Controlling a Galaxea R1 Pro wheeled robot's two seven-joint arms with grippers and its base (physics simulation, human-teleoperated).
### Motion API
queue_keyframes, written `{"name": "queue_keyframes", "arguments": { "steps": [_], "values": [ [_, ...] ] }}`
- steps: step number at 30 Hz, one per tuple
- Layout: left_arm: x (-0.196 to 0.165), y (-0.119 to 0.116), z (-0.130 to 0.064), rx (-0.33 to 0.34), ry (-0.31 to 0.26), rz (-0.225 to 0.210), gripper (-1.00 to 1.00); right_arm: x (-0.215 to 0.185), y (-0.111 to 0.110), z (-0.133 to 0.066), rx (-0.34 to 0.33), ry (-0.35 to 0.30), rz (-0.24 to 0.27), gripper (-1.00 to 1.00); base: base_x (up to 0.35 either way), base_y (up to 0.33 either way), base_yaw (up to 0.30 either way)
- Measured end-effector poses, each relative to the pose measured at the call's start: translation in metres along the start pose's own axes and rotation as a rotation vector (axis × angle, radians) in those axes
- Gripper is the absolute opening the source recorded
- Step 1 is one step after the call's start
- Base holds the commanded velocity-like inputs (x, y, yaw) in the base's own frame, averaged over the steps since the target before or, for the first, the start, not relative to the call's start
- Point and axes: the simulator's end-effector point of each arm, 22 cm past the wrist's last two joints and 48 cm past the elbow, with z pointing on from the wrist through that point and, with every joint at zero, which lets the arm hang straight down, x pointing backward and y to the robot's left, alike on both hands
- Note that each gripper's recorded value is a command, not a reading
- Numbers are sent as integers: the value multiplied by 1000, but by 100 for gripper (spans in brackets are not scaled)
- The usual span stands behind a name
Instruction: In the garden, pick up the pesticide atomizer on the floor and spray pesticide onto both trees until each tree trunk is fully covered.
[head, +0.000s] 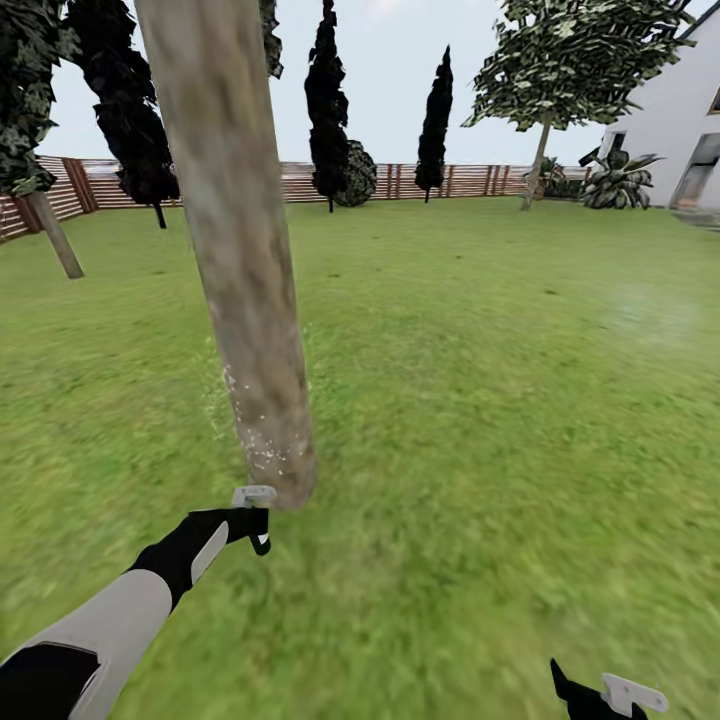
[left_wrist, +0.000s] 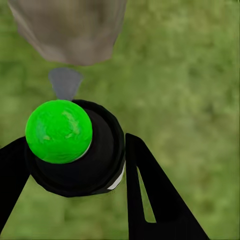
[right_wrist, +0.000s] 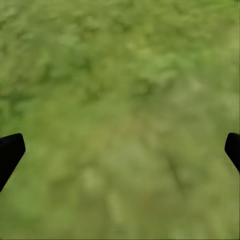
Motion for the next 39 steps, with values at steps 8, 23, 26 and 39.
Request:
{"name": "queue_keyframes", "arguments": {
  "steps": [8,23,26,39],
  "values": [
    [-1,0,0,1,-2,0,-100,0,0,0,0,0,0,100,156,-237,247],
    [-2,0,0,1,-4,1,-100,0,0,0,0,0,0,100,20,-272,11],
    [-1,0,0,1,-2,1,-100,0,1,0,-1,1,1,100,0,-274,191],
    [-1,0,0,1,-2,0,-100,0,1,0,-2,1,0,100,23,-274,268]
  ]
}}
